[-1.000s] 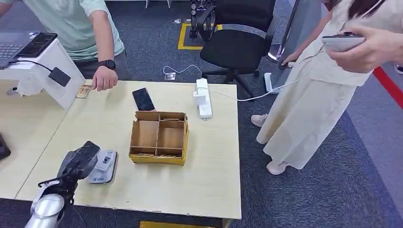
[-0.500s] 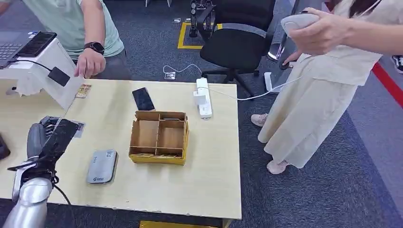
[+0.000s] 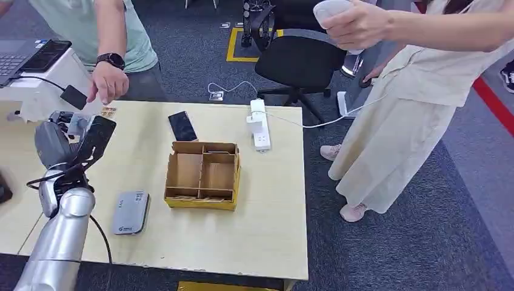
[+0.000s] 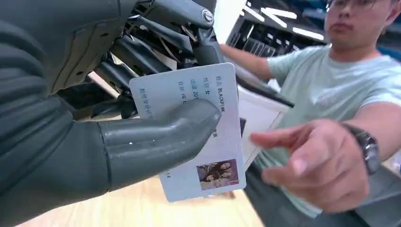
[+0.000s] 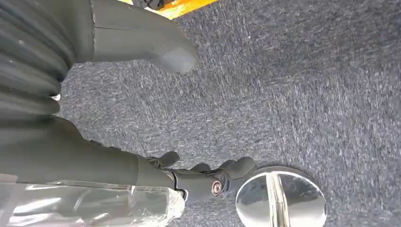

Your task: Pass the card to the sensor for recognition and then transmit it.

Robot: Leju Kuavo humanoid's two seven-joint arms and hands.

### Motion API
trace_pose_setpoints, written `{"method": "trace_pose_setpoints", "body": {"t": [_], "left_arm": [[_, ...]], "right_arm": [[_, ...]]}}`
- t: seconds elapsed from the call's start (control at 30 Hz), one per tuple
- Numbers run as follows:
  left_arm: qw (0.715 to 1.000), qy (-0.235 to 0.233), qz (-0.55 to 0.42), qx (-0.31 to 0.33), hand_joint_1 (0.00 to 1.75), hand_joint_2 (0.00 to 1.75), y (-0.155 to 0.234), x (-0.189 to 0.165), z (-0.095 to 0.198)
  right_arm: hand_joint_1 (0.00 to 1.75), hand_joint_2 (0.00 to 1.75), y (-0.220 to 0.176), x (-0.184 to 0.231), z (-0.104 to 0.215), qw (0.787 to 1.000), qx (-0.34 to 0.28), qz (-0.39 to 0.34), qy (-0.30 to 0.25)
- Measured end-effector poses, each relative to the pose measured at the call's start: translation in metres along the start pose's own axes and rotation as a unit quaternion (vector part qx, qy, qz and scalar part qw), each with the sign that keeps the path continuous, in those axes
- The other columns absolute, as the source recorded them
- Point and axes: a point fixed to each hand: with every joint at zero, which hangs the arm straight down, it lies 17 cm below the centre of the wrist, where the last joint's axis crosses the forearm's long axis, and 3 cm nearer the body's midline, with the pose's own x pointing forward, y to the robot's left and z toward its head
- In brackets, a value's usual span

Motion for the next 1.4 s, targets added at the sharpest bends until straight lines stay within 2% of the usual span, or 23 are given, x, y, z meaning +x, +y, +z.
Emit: {"method": "trace_pose_setpoints", "body": {"t": [0.3,0.63,1.03,1.07,1.1,1.27,1.3,1.4], "left_arm": [[1.000,0.005,0.003,-0.006,1.75,1.75,-0.022,0.009,-0.010],[1.000,0.004,0.001,-0.003,1.75,1.75,-0.044,0.035,-0.029],[1.000,0.007,0.001,-0.013,1.75,1.75,-0.057,0.041,-0.031],[1.000,0.006,0.001,-0.012,0.59,1.75,-0.056,0.043,-0.032],[1.000,0.005,0.003,-0.012,0.00,1.75,-0.056,0.044,-0.033],[1.000,-0.007,0.024,0.004,0.00,1.75,-0.051,0.056,-0.037],[1.000,-0.009,0.027,0.008,0.00,0.00,-0.050,0.058,-0.038],[0.999,-0.014,0.027,0.025,0.00,0.00,-0.043,0.061,-0.040]], "right_arm": [[0.00,1.75,0.007,0.002,0.003,1.000,0.006,0.005,-0.002],[0.00,1.75,0.009,0.008,0.002,1.000,0.007,0.000,-0.004],[0.00,1.75,0.010,0.008,0.002,1.000,0.008,-0.002,-0.004],[0.00,1.75,0.010,0.008,0.002,1.000,0.007,-0.002,-0.003],[0.00,1.75,0.010,0.008,0.002,1.000,0.007,-0.003,-0.003],[0.00,1.75,0.010,0.007,0.003,1.000,0.006,-0.007,-0.001],[0.00,1.75,0.010,0.008,0.003,1.000,0.006,-0.007,-0.002],[0.00,1.75,0.011,0.009,0.003,1.000,0.007,-0.006,-0.003]]}}
